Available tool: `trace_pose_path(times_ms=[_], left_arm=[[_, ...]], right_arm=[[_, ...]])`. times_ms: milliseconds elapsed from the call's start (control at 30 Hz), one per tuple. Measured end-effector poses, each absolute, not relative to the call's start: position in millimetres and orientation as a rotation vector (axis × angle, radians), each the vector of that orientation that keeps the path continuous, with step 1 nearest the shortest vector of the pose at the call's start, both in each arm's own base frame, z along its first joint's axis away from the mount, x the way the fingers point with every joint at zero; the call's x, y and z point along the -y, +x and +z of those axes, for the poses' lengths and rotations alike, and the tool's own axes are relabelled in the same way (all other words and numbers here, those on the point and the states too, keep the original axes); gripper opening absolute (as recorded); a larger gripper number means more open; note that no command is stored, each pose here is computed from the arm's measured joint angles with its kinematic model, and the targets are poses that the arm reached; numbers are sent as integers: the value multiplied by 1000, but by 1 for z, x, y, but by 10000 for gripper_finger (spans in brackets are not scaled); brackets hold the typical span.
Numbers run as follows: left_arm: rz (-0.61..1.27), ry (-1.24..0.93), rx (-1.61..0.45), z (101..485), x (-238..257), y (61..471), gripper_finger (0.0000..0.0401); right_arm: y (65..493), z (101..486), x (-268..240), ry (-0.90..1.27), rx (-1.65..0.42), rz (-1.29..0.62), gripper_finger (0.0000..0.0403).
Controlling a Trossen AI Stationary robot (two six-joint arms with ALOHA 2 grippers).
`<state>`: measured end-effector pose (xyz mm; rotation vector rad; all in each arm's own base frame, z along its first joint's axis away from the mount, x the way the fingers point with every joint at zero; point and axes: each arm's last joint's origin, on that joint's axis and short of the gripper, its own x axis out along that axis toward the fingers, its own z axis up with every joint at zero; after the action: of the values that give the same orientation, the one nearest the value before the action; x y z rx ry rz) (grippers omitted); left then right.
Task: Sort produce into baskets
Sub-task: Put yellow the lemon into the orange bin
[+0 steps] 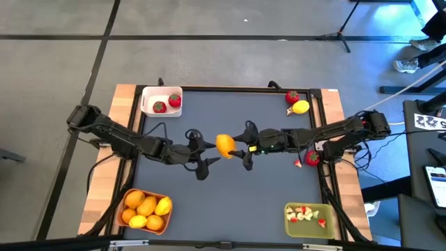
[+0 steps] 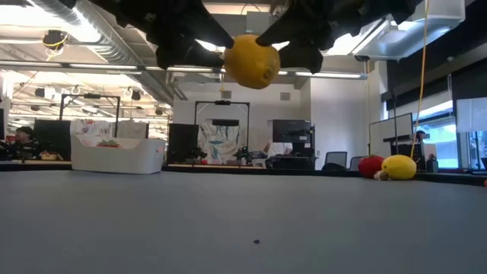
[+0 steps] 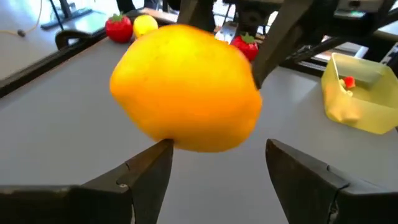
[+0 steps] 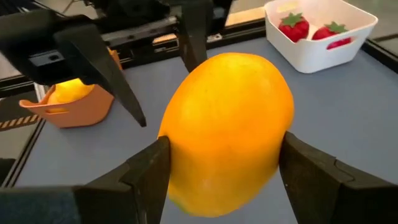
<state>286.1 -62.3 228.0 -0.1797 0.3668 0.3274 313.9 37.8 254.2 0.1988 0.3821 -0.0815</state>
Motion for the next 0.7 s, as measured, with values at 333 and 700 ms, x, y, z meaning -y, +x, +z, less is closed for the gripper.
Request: trace_pose_path(times_ms=[333, 700], left_arm=[[339, -191, -375, 227, 59, 286, 256], [343, -230, -362, 228, 58, 287, 256]], right_arm=[[314, 256, -44, 169, -366, -37, 253], [314, 257, -44, 147, -363, 3, 253]])
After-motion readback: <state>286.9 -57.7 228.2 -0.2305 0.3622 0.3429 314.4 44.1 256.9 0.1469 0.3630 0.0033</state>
